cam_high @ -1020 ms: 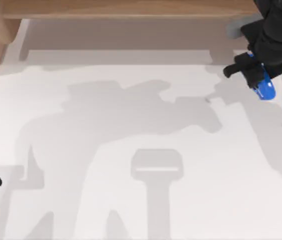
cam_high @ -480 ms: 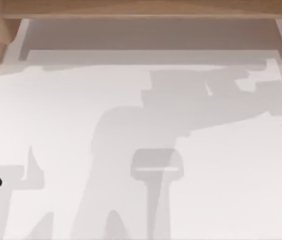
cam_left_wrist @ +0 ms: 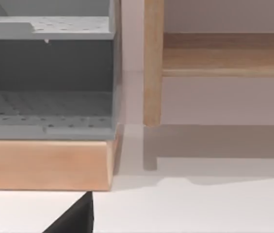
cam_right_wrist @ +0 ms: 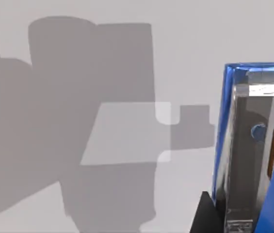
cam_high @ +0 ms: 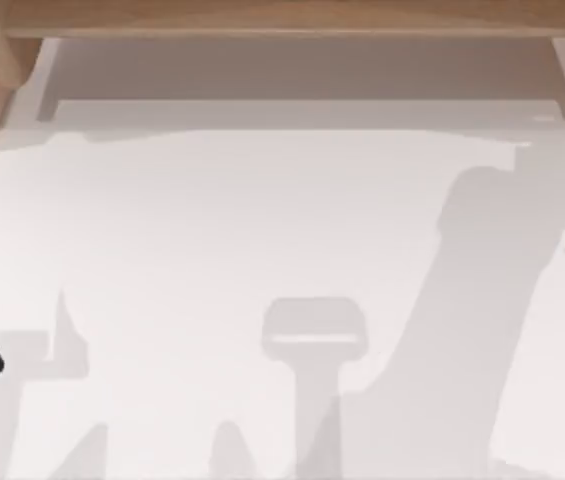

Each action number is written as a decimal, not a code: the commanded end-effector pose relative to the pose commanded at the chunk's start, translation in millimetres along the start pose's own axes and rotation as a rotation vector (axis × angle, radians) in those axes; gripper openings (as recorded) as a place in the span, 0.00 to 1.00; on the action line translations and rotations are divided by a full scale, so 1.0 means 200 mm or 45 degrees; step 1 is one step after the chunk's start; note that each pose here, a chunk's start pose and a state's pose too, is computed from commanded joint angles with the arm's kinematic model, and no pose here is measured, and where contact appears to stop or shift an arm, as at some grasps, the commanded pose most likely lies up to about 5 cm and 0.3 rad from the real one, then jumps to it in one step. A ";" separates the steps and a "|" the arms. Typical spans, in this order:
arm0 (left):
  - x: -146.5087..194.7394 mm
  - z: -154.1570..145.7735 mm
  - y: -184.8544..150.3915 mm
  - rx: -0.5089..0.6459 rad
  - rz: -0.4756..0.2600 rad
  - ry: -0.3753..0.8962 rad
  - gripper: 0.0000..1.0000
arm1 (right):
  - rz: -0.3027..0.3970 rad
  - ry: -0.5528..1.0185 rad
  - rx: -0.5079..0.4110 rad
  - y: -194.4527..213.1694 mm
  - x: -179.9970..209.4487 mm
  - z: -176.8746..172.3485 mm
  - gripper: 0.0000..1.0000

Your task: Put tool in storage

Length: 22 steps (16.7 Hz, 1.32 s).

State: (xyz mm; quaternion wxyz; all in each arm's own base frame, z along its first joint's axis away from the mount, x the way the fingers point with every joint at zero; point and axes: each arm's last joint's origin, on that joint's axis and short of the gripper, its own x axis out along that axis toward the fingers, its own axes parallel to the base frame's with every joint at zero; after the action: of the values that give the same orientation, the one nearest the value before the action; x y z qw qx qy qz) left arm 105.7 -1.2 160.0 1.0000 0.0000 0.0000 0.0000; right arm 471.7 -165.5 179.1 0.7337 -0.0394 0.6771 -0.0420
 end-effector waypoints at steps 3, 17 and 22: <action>0.00 0.00 0.00 0.000 0.000 0.000 1.00 | 0.053 0.074 0.015 0.01 0.10 -0.01 0.00; 0.00 0.00 0.00 0.000 0.000 0.000 1.00 | 0.053 0.074 0.015 0.01 0.15 -0.01 0.00; 0.00 0.00 0.00 0.000 0.000 0.000 1.00 | 0.053 0.074 0.015 0.01 0.15 -0.01 0.38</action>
State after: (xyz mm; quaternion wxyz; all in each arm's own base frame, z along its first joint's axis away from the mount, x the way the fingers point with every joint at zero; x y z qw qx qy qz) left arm 105.7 -1.2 160.0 1.0000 0.0000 0.0000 0.0000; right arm 472.2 -167.2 148.9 0.7147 -0.0199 0.6985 -0.0320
